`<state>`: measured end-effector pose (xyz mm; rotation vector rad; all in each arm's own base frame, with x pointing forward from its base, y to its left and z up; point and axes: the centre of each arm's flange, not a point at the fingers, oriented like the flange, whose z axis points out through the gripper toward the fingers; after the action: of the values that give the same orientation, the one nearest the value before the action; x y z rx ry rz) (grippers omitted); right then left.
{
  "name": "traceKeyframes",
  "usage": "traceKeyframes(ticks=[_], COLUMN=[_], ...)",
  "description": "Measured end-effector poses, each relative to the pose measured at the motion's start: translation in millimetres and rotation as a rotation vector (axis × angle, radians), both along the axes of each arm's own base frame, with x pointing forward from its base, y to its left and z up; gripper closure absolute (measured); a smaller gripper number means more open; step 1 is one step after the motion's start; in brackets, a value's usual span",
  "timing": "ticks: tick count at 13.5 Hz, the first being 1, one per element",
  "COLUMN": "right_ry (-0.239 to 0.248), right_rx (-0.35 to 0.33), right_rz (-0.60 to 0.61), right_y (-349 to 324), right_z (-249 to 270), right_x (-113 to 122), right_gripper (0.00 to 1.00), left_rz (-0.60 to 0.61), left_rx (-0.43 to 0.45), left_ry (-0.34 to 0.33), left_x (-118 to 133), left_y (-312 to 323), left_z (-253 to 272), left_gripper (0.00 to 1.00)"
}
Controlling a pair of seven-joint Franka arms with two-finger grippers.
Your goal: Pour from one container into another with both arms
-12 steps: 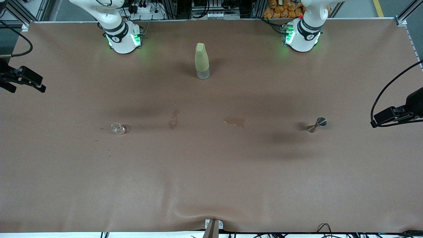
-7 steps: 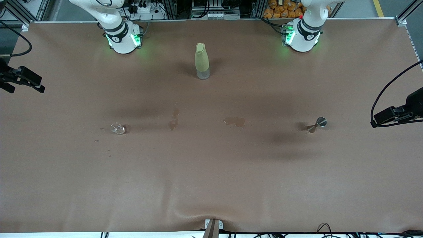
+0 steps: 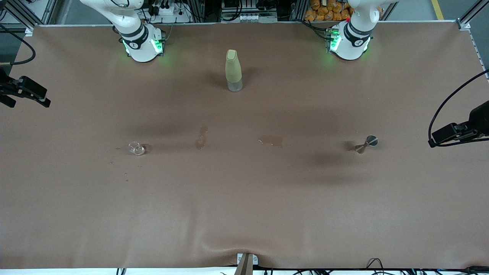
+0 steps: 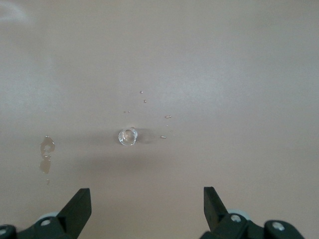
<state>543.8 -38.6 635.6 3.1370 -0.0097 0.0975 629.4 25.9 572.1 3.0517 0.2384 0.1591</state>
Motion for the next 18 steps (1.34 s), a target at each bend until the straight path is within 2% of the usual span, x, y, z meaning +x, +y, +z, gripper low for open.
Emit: traceKeyframes(ticks=[18], right_ry=[-0.009], right_rx=[-0.001], right_rz=[-0.001], right_y=[-0.6], right_z=[4.5], right_x=[0.2], right_gripper=[0.00], left_rz=[-0.002], left_rx=[0.000], left_ry=[0.001], left_x=[-0.1], left_y=[-0.9], left_z=[-0.1], left_gripper=[0.00])
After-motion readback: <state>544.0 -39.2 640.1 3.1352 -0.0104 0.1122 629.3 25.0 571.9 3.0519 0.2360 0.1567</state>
